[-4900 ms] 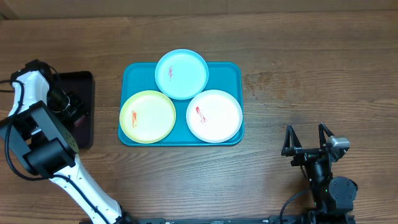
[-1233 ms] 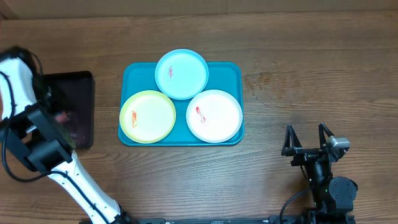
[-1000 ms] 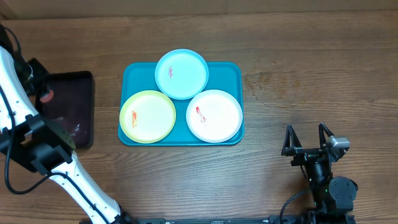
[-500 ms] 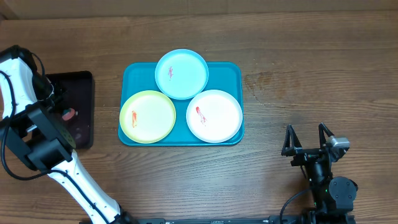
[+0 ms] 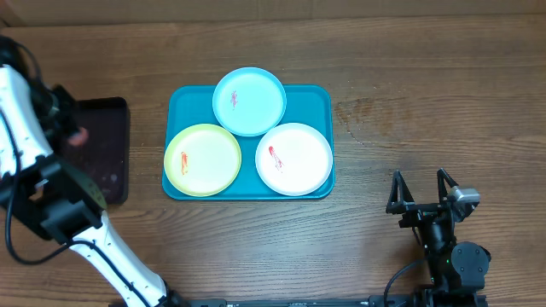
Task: Clean dirty plates on tray and stack at the side
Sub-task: 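Scrub the yellow plate with the sponge in the left gripper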
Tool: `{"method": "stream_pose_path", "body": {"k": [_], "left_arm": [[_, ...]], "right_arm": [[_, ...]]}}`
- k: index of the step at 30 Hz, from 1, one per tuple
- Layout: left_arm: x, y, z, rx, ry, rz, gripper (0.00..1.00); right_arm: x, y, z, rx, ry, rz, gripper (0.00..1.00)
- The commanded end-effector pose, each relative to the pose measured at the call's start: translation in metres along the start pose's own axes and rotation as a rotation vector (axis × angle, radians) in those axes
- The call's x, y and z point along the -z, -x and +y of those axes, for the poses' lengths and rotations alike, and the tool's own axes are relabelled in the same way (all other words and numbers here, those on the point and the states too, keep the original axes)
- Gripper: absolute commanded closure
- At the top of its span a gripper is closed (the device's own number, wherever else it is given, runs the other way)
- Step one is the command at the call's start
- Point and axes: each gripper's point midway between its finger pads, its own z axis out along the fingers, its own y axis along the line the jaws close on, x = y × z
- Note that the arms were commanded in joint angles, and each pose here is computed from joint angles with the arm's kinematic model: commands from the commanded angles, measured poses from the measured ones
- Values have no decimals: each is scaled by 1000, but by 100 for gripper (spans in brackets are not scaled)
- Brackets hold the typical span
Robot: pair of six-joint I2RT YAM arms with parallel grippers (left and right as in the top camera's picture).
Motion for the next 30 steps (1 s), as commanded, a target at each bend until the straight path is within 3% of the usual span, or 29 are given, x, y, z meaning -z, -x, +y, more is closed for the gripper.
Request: {"method": "stream_pose_path", "body": {"k": [1,6,9,13,16,24,30], "left_arm": [[-33,-25,-5,-71,37,126,96],[30,-23,4,-44,9,63,96],[105,-33,-19,-70,-223,-94,96],[152,-55,-16,-114,-218,-212,96],[163,-77,-25,-153,-233,-221,96],[57,-179,-95,-469,-299,180,95],[-29,-228,-150,-658,-296,199,96]], "right_arm": [[0,-2,-2,0,-8,-4,0],[0,-2,-2,0,-8,-4,0],[0,-2,-2,0,-8,-4,0],[0,-2,-2,0,-8,-4,0],[0,-2,-2,0,-8,-4,0],[0,-2,-2,0,-8,-4,0],[0,-2,-2,0,-8,-4,0]]}}
